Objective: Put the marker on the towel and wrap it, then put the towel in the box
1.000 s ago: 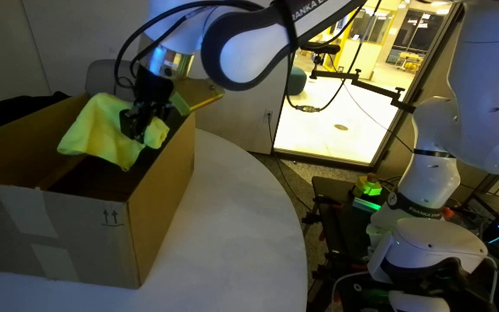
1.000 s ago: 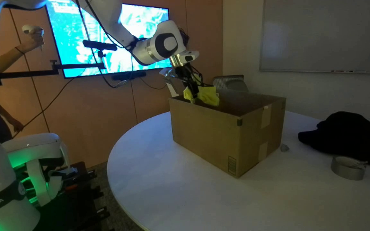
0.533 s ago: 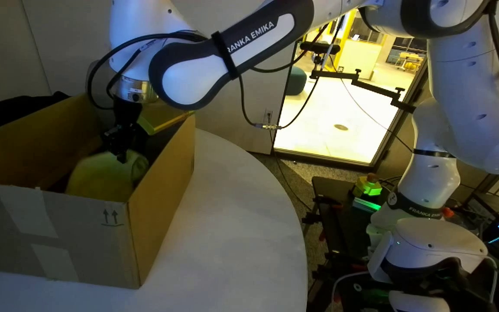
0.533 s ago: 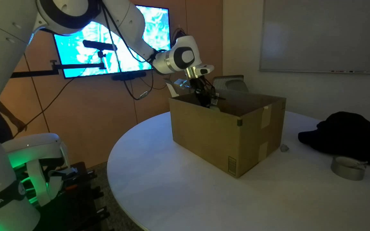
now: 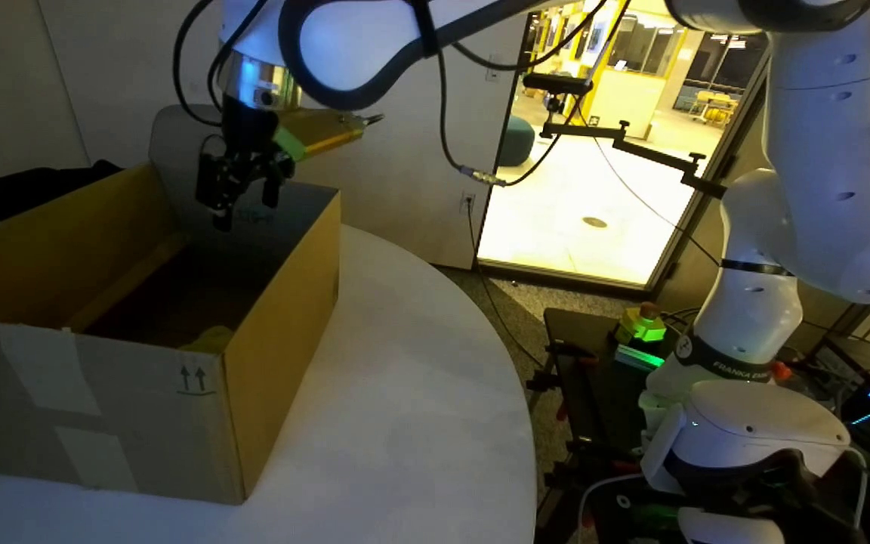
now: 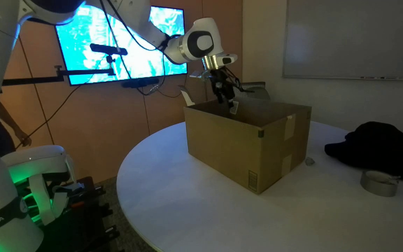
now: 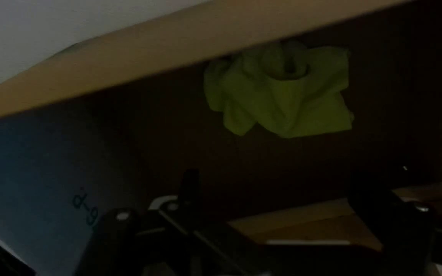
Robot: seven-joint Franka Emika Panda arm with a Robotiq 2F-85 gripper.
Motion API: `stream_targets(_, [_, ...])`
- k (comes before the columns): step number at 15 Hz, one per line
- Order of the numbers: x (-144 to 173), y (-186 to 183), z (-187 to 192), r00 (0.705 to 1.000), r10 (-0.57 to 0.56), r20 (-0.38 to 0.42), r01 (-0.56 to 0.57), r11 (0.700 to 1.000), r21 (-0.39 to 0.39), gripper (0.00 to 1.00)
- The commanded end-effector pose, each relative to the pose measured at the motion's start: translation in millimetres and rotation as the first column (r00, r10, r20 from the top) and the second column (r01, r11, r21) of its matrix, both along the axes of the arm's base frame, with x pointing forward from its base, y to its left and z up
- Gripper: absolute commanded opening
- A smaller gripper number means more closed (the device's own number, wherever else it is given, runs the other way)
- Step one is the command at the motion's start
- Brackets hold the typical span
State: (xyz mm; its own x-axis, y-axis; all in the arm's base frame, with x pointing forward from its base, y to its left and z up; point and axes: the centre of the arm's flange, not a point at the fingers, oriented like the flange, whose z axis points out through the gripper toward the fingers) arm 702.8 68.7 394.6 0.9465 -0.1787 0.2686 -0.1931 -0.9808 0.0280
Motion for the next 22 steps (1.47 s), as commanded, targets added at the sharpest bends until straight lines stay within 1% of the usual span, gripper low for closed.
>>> stream_targets(1, [-74.8,-26.4,48.7,0.993,0.083,-0.085,-0.080,0.996,0.034,1.00])
stream_targets(5, [-145.2,-45.8,70.8,0.976,0.128,-0.176,-0.114,0.990,0.086,1.00])
stream_targets(8, [-202.8,-58.1,78.4,0.964,0.113,-0.241,-0.089,0.990,0.109,1.00])
stream_targets(11, [-260.4,-65.6,78.5,0.955,0.112,-0.275,-0.080,0.989,0.126,1.00])
stream_targets(13, [-296.4,-72.6,76.5,0.953,0.120,-0.279,-0.086,0.988,0.131,1.00])
stream_targets(17, [-330.9,-76.0,59.6,0.956,0.129,-0.265,-0.099,0.988,0.121,1.00])
stream_targets(20, [-345.5,-83.2,52.7,0.957,0.134,-0.256,-0.106,0.987,0.123,1.00])
stream_targets(21, [-326.6,-76.3,53.7,0.946,0.117,-0.303,-0.085,0.989,0.117,1.00])
stream_targets(22, [-330.2,-76.9,51.5,0.945,0.118,-0.305,-0.085,0.989,0.118,1.00])
